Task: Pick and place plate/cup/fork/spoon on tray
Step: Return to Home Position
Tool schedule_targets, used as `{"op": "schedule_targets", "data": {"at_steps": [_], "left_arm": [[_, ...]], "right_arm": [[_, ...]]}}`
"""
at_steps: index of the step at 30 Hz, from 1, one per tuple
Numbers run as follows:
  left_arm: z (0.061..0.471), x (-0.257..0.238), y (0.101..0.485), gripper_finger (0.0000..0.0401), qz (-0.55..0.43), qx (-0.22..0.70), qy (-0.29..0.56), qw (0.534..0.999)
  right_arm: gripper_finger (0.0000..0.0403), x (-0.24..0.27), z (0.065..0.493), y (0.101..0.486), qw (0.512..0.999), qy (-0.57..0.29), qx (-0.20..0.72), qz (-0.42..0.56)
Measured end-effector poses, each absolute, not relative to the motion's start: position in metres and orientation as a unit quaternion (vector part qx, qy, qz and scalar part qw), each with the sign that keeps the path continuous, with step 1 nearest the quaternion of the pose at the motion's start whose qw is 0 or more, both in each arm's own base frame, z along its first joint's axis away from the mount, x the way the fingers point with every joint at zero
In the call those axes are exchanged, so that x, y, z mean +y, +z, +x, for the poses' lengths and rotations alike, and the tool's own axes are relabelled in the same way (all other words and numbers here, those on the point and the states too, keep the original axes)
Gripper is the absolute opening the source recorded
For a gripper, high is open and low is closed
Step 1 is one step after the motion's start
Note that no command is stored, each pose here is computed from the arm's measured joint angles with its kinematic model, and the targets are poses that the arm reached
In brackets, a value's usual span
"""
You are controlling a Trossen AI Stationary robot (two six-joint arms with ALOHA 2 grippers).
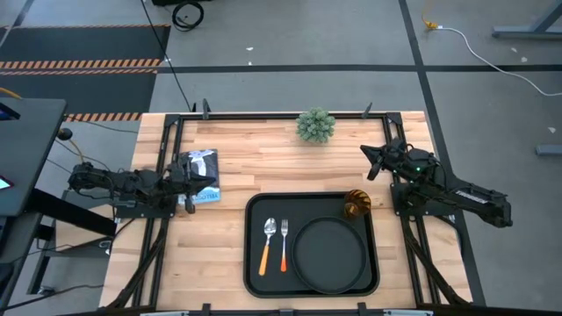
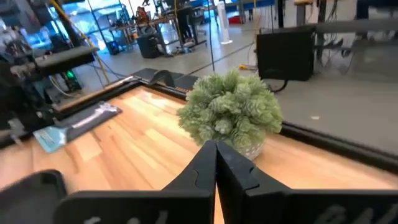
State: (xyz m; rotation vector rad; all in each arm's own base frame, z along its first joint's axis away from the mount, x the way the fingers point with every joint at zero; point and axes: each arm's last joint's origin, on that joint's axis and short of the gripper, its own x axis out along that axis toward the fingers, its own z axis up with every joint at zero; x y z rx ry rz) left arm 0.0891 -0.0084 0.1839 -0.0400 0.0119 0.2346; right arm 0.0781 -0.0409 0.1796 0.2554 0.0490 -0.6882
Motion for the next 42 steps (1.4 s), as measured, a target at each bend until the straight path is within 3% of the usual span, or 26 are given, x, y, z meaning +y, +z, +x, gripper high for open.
{"op": "schedule_targets", "data": {"at_steps": [7, 42], "left_arm": [[0.0891, -0.0084, 0.184, 0.0028, 0.015, 0.01, 0.117, 0.993], [0.0891, -0.0085, 0.1841, 0.0025, 0.009, 0.009, 0.117, 0.993]], "right_arm": [[0.0012, -0.0408, 0.0782, 0.1799, 0.93, -0.336, 0.013, 0.15], [0.0013, -0.0408, 0.0783, 0.1806, 0.93, -0.335, 0.011, 0.15]]}}
